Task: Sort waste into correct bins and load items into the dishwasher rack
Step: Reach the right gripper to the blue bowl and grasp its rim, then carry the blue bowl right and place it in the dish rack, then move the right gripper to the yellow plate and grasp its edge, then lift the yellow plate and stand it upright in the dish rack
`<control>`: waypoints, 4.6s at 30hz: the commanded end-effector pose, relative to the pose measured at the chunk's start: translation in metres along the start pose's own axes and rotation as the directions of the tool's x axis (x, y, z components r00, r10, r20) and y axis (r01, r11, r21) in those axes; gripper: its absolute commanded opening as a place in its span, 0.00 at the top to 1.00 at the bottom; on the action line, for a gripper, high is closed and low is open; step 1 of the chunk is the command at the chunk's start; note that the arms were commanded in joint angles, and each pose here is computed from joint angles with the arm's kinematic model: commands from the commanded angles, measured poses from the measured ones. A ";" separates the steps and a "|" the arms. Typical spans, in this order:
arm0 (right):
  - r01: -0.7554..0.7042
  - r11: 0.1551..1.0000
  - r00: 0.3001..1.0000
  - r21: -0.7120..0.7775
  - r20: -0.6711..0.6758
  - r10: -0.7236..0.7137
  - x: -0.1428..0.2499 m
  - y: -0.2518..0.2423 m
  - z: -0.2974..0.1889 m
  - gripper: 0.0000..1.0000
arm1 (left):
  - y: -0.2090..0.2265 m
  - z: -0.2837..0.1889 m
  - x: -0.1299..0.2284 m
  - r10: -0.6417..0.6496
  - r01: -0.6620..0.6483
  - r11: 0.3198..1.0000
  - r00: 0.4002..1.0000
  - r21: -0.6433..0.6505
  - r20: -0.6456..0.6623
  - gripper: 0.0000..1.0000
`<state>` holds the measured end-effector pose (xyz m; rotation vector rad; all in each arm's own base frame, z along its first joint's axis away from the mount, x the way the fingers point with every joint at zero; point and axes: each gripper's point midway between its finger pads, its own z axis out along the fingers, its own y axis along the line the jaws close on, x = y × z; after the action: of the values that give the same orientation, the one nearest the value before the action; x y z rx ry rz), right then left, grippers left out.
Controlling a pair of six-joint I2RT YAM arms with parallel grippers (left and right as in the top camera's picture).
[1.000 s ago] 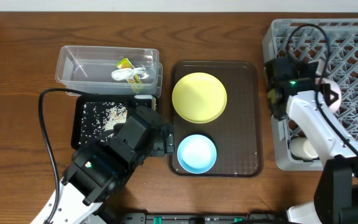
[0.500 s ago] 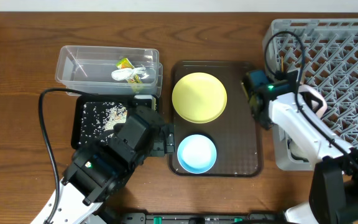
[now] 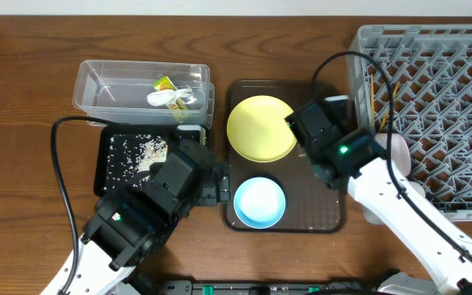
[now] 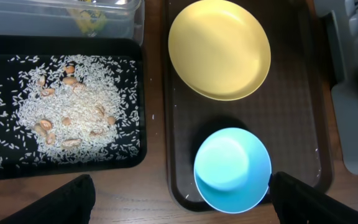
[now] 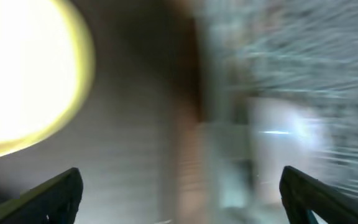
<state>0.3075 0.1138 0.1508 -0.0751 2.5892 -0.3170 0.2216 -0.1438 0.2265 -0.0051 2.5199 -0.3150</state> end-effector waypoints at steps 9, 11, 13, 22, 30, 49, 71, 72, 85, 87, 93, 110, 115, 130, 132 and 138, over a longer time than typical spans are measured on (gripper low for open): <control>0.087 0.886 0.915 -0.455 -0.315 -0.251 0.085 0.110 -0.014 0.30 | 0.002 -0.004 -0.005 0.000 0.000 1.000 1.000 -0.007 0.021 0.09; 0.120 0.902 0.895 -0.415 -0.347 -0.279 0.098 0.108 -0.005 0.39 | 0.002 -0.004 -0.005 0.000 0.000 1.000 1.000 -0.007 0.021 0.09; 0.133 0.907 0.880 -0.400 -0.373 -0.294 0.108 0.110 0.006 0.50 | 0.002 -0.004 -0.005 0.000 0.000 1.000 1.000 -0.007 0.021 0.09; 0.099 0.958 0.862 -0.269 -0.457 -0.218 0.129 0.101 0.050 0.91 | 0.002 -0.004 -0.005 0.000 0.000 1.000 1.000 -0.007 0.021 0.09; 0.068 0.982 0.947 -0.177 -0.299 -0.120 0.071 0.054 0.028 0.99 | 0.002 -0.004 -0.005 0.000 0.000 1.000 1.000 -0.007 0.021 0.08; -0.479 0.733 0.854 0.483 0.450 0.261 -0.092 -0.228 -0.017 0.99 | 0.002 -0.004 -0.005 0.000 0.000 1.000 1.000 -0.007 0.021 0.09; -0.184 0.701 0.979 0.689 0.190 0.069 -0.079 -0.193 0.088 0.99 | 0.002 -0.004 -0.005 0.000 0.000 1.000 1.000 -0.007 0.021 0.09; -0.160 0.711 0.983 0.685 0.178 0.050 -0.079 -0.185 0.087 0.99 | 0.002 -0.004 -0.005 0.000 0.000 1.000 1.000 -0.007 0.021 0.09; -0.042 0.763 0.997 0.646 0.071 -0.005 -0.050 -0.140 0.081 0.58 | 0.002 -0.004 -0.005 0.000 0.000 1.000 1.000 -0.007 0.021 0.08; -0.018 0.809 0.998 0.588 0.055 -0.018 -0.047 -0.123 0.082 0.53 | 0.002 -0.004 -0.005 0.000 0.000 1.000 1.000 -0.007 0.021 0.09; -0.078 0.975 0.997 0.209 0.041 0.071 -0.041 -0.054 0.078 0.47 | 0.002 -0.004 -0.005 0.000 0.000 1.000 1.000 -0.007 0.021 0.08; -0.266 0.913 0.934 -0.311 -0.318 0.164 0.022 0.088 0.088 0.44 | 0.002 -0.004 -0.005 0.000 0.000 1.000 1.000 -0.007 0.021 0.09; -0.309 0.925 0.913 -0.221 -0.340 0.224 0.032 0.089 0.127 0.45 | 0.002 -0.004 -0.005 0.000 0.000 1.000 1.000 -0.007 0.021 0.08; -0.288 0.956 0.958 -0.058 -0.032 0.287 -0.032 -0.009 0.072 0.99 | 0.002 -0.004 -0.005 0.000 0.000 1.000 1.000 -0.007 0.021 0.08; -0.273 0.961 0.954 0.041 0.140 0.265 -0.058 -0.052 0.039 0.99 | 0.002 -0.004 -0.005 0.000 0.000 1.000 1.000 -0.007 0.021 0.09; -0.360 0.844 0.868 0.396 0.475 0.147 -0.095 -0.165 -0.060 0.99 | 0.002 -0.004 -0.005 0.000 0.000 1.000 1.000 -0.007 0.021 0.08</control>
<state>0.3764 0.0352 0.2380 0.3157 2.1591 -0.3200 0.2215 -0.1439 0.2265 -0.0047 2.5199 -0.3151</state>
